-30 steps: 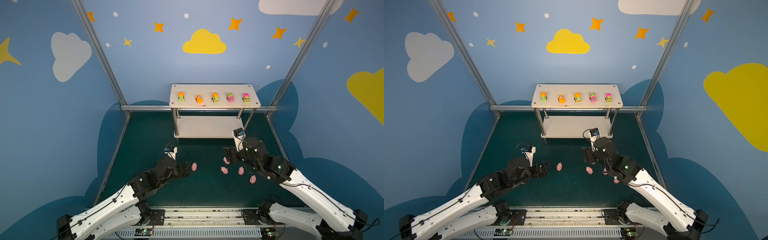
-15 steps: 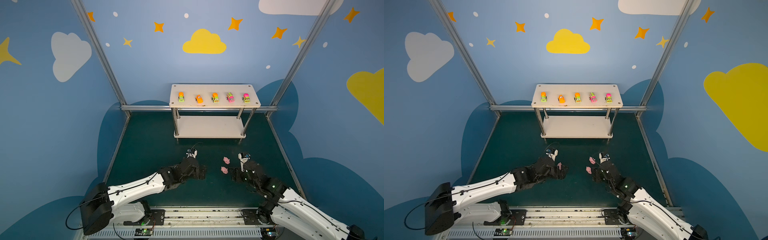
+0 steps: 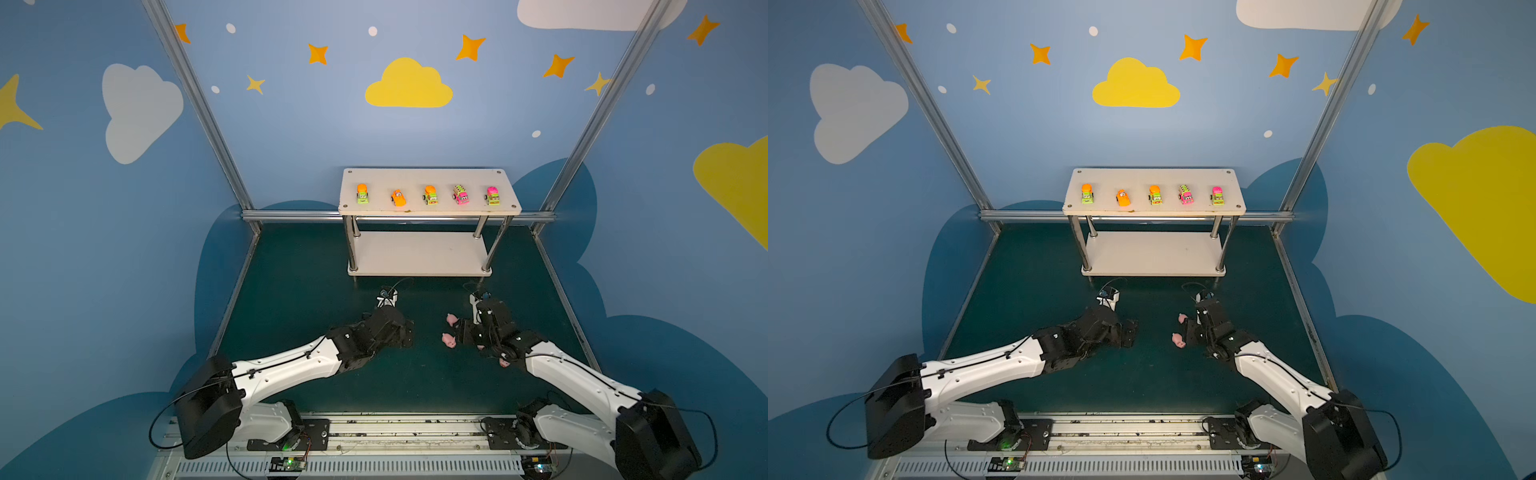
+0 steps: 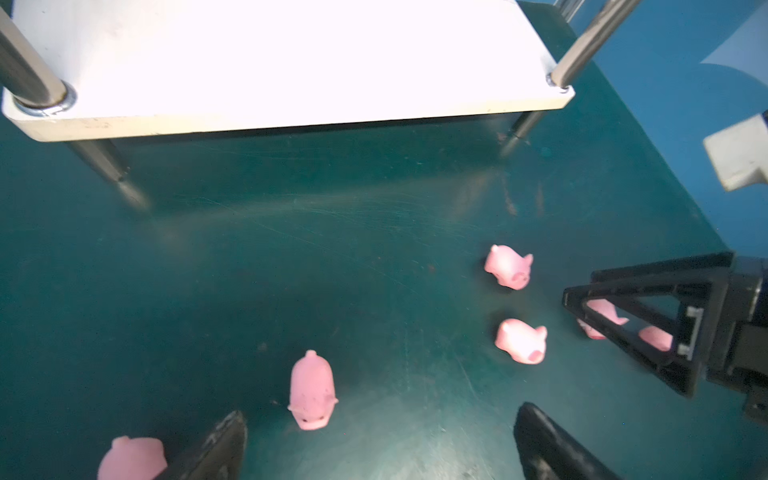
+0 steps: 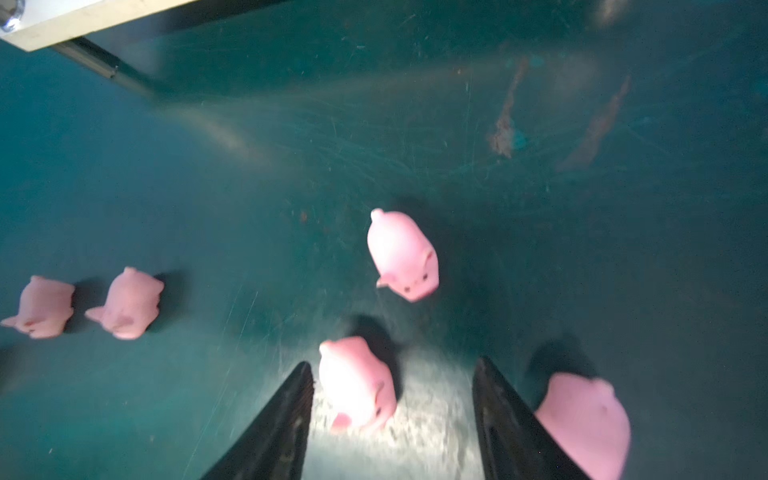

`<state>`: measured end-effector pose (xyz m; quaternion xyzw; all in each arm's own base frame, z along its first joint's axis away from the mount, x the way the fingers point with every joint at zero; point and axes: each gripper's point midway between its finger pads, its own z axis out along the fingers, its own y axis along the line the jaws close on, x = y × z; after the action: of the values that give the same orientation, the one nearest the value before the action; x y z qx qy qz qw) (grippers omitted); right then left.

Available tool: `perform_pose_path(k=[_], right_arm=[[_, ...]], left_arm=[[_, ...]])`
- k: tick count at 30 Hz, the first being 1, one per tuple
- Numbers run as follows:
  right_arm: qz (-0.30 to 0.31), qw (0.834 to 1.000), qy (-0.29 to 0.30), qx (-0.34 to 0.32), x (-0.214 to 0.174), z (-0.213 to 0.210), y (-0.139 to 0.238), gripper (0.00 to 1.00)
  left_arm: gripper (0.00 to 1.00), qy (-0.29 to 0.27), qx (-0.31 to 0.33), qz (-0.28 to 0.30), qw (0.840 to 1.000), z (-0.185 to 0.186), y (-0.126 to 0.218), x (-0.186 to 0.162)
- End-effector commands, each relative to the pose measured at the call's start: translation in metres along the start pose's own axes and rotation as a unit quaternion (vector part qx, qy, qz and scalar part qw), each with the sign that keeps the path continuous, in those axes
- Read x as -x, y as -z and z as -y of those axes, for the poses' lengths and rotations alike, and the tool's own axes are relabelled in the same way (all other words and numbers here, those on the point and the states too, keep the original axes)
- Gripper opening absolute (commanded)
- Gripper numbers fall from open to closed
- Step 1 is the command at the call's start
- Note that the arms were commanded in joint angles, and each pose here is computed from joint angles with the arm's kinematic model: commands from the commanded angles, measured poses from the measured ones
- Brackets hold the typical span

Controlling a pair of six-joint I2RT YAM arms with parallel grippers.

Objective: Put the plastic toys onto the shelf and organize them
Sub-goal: 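Lower the right gripper over a pink pig and close on it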

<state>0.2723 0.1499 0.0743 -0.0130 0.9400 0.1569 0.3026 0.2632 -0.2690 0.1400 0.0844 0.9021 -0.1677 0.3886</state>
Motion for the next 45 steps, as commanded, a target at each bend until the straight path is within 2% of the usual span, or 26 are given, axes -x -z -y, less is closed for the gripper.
perform_pose_path(k=[1,9,19,28,39,40,45], right_arm=[[0.014,1.0,0.006,0.021,0.02,-0.01,-0.008,0.61],[-0.008,1.0,0.005,0.005,0.023,-0.001,-0.033,0.67],[-0.038,0.999,-0.002,0.029,0.021,-0.011,-0.055,0.67],[-0.05,0.997,-0.018,0.048,0.011,-0.02,-0.053,0.67],[-0.043,0.998,-0.013,0.047,0.012,-0.026,-0.041,0.67],[-0.053,0.998,-0.013,0.039,0.001,-0.02,-0.042,0.67],[-0.045,0.999,-0.005,0.026,-0.001,-0.015,-0.037,0.67]], left_arm=[[1.0,-0.005,0.002,0.011,1.0,-0.002,-0.004,0.011],[1.0,0.005,0.005,0.005,1.0,-0.015,-0.014,0.011],[1.0,0.015,0.008,0.005,1.0,-0.027,-0.013,0.007],[1.0,0.027,0.009,0.013,1.0,-0.035,-0.004,0.005],[1.0,0.047,0.006,0.023,0.999,-0.045,0.014,0.0],[1.0,0.048,0.006,0.024,0.999,-0.045,0.016,0.0],[1.0,0.056,0.004,0.028,0.998,-0.049,0.025,-0.001]])
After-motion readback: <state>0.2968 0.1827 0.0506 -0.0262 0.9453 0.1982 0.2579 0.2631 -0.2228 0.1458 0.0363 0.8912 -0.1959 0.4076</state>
